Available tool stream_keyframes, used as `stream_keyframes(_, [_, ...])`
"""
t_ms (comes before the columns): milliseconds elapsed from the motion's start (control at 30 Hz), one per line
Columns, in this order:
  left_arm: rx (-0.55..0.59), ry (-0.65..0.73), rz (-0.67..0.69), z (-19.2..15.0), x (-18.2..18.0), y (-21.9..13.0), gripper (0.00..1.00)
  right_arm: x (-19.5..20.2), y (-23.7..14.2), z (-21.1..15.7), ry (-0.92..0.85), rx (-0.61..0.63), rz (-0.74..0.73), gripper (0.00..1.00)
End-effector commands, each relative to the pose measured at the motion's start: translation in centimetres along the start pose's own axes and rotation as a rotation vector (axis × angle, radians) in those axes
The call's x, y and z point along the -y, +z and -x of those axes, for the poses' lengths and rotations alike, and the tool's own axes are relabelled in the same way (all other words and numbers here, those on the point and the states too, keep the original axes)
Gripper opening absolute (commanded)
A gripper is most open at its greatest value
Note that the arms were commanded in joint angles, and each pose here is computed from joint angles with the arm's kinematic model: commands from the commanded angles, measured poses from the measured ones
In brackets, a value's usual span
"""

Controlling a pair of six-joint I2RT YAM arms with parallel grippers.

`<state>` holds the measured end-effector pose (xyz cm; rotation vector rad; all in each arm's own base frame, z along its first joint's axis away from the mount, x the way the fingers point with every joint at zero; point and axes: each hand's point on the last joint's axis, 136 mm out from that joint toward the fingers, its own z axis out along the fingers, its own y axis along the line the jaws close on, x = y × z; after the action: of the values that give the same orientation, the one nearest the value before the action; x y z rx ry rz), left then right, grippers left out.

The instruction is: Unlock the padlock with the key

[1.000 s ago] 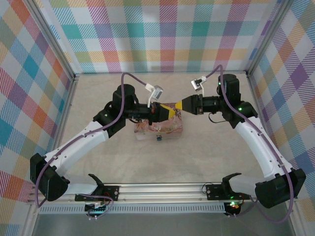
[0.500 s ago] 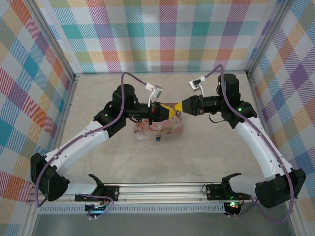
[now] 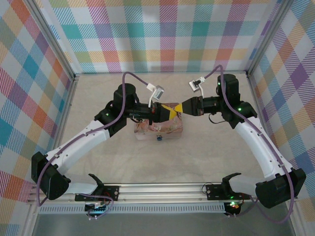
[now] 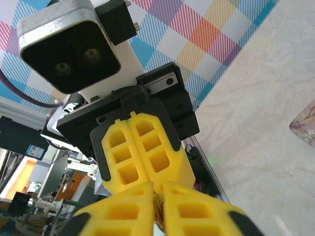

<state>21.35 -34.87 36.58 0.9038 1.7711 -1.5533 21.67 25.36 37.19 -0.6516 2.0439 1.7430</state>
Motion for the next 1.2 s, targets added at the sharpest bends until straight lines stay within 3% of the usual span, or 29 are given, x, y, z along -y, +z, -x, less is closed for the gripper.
stream_keyframes(0, [0.027,0.028,-0.002,1.4,0.4,0.3,0.00,-1.9,0.1,-1.6,-0.038,-0.057,0.078,0.05])
stream_keyframes(167, [0.035,0.036,0.013,1.5,0.3,0.1,0.00,-1.8,0.0,-1.5,-0.052,-0.043,0.058,0.00])
stream_keyframes(200, [0.037,0.034,0.022,1.5,0.3,0.1,0.06,-1.7,0.0,-1.5,-0.053,-0.036,0.046,0.00])
stream_keyframes(233, [0.041,0.033,0.032,1.6,0.2,0.0,0.23,-1.5,-0.1,-1.3,-0.055,-0.023,0.029,0.00])
stream_keyframes(267, [0.047,0.035,0.044,1.6,0.0,-0.2,0.31,-1.3,-0.1,-1.1,-0.055,-0.009,0.011,0.00])
stream_keyframes(333, [0.056,0.034,0.061,1.4,-0.2,-0.4,0.39,-1.0,-0.2,-0.6,-0.055,0.018,-0.009,0.00])
stream_keyframes(533, [0.070,0.018,0.071,0.9,-0.4,-1.0,0.45,-1.1,-0.5,0.5,-0.067,0.079,-0.035,0.00])
stream_keyframes(700, [0.077,0.023,0.061,0.8,0.0,-1.2,0.44,-0.9,-0.7,1.0,-0.060,0.111,-0.060,0.00])
stream_keyframes(967, [0.079,0.025,0.043,0.9,0.2,-1.1,0.30,-1.1,-0.7,1.1,-0.054,0.119,-0.048,0.00])
stream_keyframes(1033, [0.084,0.028,0.040,1.0,0.2,-1.0,0.25,-1.1,-0.6,1.0,-0.049,0.114,-0.043,0.00])
stream_keyframes(1167, [0.084,0.032,0.028,1.2,0.3,-0.9,0.04,-1.0,-0.6,1.0,-0.048,0.116,-0.045,0.00])
